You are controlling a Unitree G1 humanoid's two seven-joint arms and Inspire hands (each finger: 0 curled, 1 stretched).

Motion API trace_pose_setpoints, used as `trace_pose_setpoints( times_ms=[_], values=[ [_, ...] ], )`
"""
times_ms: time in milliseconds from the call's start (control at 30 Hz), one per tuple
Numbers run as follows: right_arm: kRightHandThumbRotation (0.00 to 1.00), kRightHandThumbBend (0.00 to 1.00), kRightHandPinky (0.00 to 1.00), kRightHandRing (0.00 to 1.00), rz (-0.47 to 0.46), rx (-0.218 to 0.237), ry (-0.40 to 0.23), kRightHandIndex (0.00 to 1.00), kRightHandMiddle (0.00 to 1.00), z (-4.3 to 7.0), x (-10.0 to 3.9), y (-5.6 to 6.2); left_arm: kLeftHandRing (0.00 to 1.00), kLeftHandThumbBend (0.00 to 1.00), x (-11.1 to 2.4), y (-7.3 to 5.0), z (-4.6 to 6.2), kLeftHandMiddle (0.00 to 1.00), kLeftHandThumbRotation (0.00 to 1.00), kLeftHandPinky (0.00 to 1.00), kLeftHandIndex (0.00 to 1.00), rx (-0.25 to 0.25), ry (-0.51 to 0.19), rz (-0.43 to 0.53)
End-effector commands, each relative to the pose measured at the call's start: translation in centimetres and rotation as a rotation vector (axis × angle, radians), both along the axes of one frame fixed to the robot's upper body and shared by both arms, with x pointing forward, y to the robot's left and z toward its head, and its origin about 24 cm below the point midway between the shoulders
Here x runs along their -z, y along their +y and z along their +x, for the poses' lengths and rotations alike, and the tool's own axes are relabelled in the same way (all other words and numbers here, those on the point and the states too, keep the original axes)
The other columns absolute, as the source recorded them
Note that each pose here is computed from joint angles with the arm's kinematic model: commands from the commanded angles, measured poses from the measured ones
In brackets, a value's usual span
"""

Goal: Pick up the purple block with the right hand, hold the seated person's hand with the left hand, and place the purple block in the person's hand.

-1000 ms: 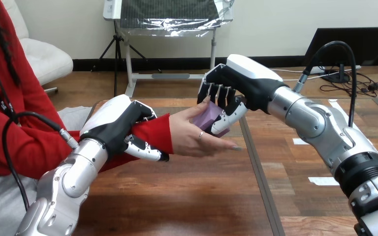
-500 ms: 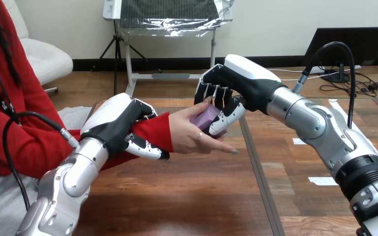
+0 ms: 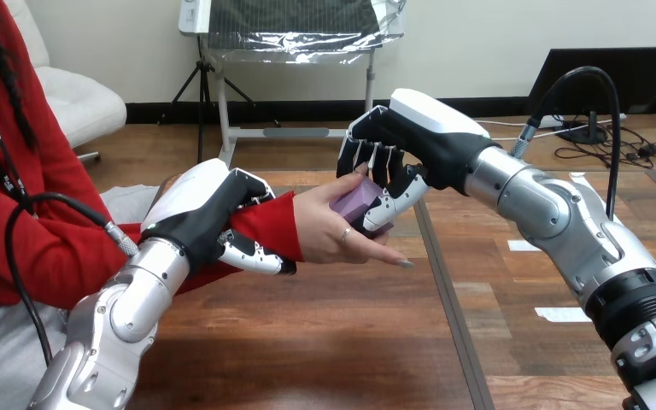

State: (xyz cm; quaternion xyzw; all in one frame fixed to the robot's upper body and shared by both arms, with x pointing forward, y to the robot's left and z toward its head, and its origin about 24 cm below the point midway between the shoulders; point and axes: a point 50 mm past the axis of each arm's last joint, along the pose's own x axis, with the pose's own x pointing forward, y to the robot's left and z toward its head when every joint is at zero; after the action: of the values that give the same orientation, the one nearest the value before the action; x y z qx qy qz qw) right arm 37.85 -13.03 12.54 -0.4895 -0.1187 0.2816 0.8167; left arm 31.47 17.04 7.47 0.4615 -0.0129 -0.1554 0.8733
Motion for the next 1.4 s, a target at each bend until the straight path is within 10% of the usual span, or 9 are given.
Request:
trace_pose_setpoints(
  times_ms=[0, 833, 1033, 1367],
  values=[
    [0.00, 0.76, 0.35, 0.39, 0.078, -0.043, -0.069, 0.44, 0.44, 0.1, -2.3, 1.3, 0.34, 0.69, -6.9, -2.4, 2.1, 0.41, 0.00, 0.29, 0.42, 0.082, -0.277, -0.098],
    [0.00, 0.79, 0.40, 0.44, 0.079, -0.002, -0.012, 0.49, 0.49, 0.4, -1.8, 0.3, 0.49, 0.74, -6.4, -1.6, 1.3, 0.54, 0.01, 0.41, 0.52, 0.126, -0.189, -0.066],
    [0.00, 0.80, 0.42, 0.47, 0.084, 0.010, 0.005, 0.52, 0.51, 0.4, -1.7, -0.1, 0.57, 0.77, -6.3, -1.3, 0.8, 0.61, 0.21, 0.46, 0.61, 0.141, -0.183, -0.048],
    [0.37, 0.79, 0.43, 0.48, 0.084, 0.016, -0.004, 0.53, 0.52, 0.3, -1.5, -0.8, 0.65, 0.94, -6.1, -0.8, -0.3, 0.68, 0.56, 0.51, 0.70, 0.153, -0.193, -0.024]
  ],
)
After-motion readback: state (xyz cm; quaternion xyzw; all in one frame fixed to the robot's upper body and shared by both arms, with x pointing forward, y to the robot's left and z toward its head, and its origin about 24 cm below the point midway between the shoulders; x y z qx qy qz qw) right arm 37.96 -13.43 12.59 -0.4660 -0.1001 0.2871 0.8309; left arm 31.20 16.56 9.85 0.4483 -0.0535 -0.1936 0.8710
